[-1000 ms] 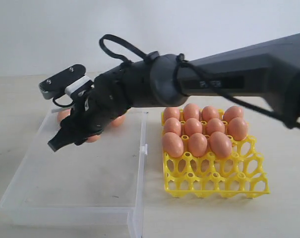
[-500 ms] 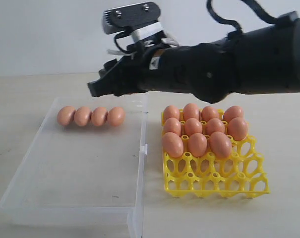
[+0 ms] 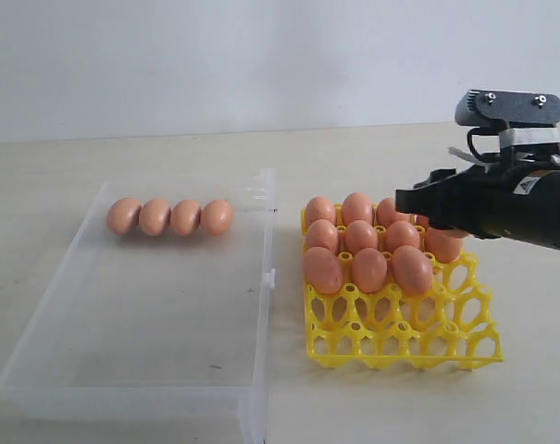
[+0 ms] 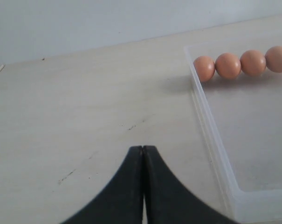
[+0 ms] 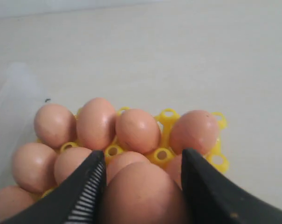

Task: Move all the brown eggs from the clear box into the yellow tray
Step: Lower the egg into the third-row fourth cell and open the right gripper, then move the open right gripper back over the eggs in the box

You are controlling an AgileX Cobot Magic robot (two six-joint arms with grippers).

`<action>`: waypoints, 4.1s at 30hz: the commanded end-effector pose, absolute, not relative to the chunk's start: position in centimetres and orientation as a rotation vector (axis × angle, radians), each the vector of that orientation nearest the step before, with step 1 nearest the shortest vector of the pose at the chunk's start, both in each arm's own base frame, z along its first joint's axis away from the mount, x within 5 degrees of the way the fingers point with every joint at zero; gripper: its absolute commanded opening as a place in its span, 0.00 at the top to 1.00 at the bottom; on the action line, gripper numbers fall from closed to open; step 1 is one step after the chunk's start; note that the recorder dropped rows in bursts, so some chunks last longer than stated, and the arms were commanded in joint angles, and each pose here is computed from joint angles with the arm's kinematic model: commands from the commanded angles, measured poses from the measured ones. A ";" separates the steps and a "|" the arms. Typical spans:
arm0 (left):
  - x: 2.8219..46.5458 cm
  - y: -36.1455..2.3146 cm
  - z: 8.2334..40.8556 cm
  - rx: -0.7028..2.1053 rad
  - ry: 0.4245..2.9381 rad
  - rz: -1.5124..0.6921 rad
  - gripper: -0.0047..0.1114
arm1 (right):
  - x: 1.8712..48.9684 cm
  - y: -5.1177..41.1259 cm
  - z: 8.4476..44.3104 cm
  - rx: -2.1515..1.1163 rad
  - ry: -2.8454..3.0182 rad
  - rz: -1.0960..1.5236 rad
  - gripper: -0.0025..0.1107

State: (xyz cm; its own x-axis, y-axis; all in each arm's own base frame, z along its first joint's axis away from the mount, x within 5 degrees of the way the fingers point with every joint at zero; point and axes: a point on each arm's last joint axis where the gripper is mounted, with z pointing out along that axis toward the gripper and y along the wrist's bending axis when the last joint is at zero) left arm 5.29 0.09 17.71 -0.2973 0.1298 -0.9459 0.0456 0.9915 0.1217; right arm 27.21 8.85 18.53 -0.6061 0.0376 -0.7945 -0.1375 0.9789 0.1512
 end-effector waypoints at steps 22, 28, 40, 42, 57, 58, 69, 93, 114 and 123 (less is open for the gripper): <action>5.3 0.1 17.9 0.126 1.857 0.075 0.96 | 25.1 6.2 15.2 -0.015 2.086 0.165 0.98; 5.3 0.1 17.9 0.126 1.857 0.075 0.96 | 25.3 6.4 12.6 -0.013 2.195 0.161 0.98; 5.3 0.1 17.9 0.126 1.857 0.075 0.96 | 26.4 7.2 12.8 -0.062 2.209 0.201 0.98; 5.3 0.1 17.9 0.126 1.857 0.075 0.96 | 26.5 7.2 12.9 -0.062 2.208 0.202 0.98; 5.3 0.1 17.9 0.126 1.857 0.075 0.96 | 26.5 7.3 12.9 -0.085 2.209 0.202 0.98; 5.3 0.1 17.9 0.126 1.857 0.075 0.96 | 26.5 7.3 12.9 -0.100 2.208 0.203 0.97; 5.3 0.1 17.9 0.126 1.857 0.075 0.96 | 26.5 7.3 12.9 -0.061 2.204 0.226 0.52; 5.3 0.1 17.9 0.126 1.857 0.075 0.96 | 26.4 7.3 14.5 0.008 2.152 0.275 0.49; 5.3 0.1 17.9 0.126 1.857 0.075 0.96 | 26.3 7.3 15.9 0.035 2.109 0.302 0.49; 5.3 0.1 17.9 0.126 1.857 0.075 0.96 | 27.2 9.6 18.6 -0.056 2.175 0.352 0.52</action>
State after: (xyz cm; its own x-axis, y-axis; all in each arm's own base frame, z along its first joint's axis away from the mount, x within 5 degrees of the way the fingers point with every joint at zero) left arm 5.29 0.09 17.71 -0.2973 0.1298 -0.9459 0.0456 0.9915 0.1217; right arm 26.66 8.33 16.70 -0.5869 0.1408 -0.7973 -0.1047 0.9633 0.2472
